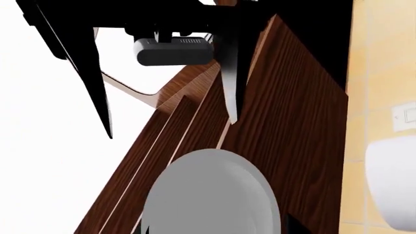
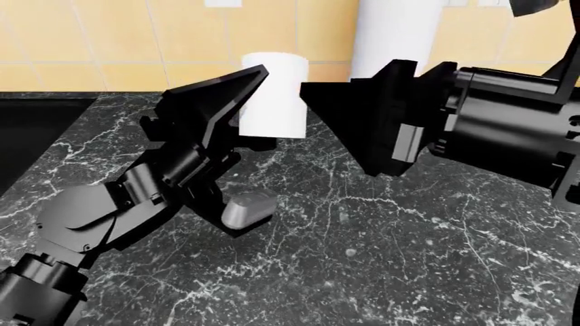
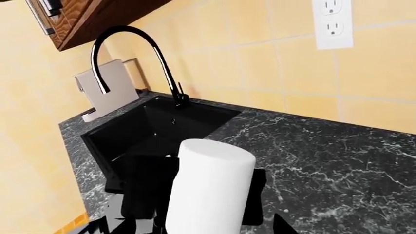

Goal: A wet mug is on the counter and needs to be dried. Pick it up and place it upside down in the open cabinet.

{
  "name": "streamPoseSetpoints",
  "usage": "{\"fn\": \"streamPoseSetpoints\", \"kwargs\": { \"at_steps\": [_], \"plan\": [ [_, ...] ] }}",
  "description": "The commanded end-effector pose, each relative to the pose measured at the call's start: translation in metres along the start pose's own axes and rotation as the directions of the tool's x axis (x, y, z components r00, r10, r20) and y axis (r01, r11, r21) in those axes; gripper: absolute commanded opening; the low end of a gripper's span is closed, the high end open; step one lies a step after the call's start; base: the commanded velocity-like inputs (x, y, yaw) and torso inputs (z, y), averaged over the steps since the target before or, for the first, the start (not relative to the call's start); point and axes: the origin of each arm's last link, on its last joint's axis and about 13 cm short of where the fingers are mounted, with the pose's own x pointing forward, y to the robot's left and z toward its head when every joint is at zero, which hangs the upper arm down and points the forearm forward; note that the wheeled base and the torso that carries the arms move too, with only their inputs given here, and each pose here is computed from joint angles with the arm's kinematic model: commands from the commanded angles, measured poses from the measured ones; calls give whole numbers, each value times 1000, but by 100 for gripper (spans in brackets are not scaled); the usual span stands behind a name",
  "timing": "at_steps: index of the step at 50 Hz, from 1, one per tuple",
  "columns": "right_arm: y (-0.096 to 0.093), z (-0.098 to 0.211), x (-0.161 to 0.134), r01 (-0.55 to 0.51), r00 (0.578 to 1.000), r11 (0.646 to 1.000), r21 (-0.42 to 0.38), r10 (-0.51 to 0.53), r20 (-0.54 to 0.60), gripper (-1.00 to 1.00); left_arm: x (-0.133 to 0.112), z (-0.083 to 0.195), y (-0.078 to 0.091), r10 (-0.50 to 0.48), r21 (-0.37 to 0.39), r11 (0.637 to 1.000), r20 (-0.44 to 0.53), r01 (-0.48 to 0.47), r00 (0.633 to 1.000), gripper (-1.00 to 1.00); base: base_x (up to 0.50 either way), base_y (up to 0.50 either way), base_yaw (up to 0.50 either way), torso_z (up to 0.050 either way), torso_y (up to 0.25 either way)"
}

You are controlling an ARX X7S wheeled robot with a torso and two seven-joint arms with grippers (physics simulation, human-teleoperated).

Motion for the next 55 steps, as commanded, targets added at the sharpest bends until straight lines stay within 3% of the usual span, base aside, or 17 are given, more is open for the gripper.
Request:
{"fn": "streamPoseSetpoints", "kwargs": {
  "at_steps": [1, 24, 55],
  "plan": [
    [-1, -3, 2, -10, 1000, 1000, 13, 10, -1, 100, 3, 1, -1, 12, -24, 1000, -11, -12, 1000, -100, 0, 0, 0, 0, 0],
    [-9, -9, 8, -18, 1000, 999, 35, 17, 3, 100, 15, 8, 7, 42, -47, 998, -16, -43, 999, -100, 0, 0, 0, 0, 0],
    [-23, -25, 29, -45, 999, 995, 89, 46, -5, 100, 24, 10, 3, 48, -71, 996, -34, -50, 998, -100, 0, 0, 0, 0, 0]
  ]
}}
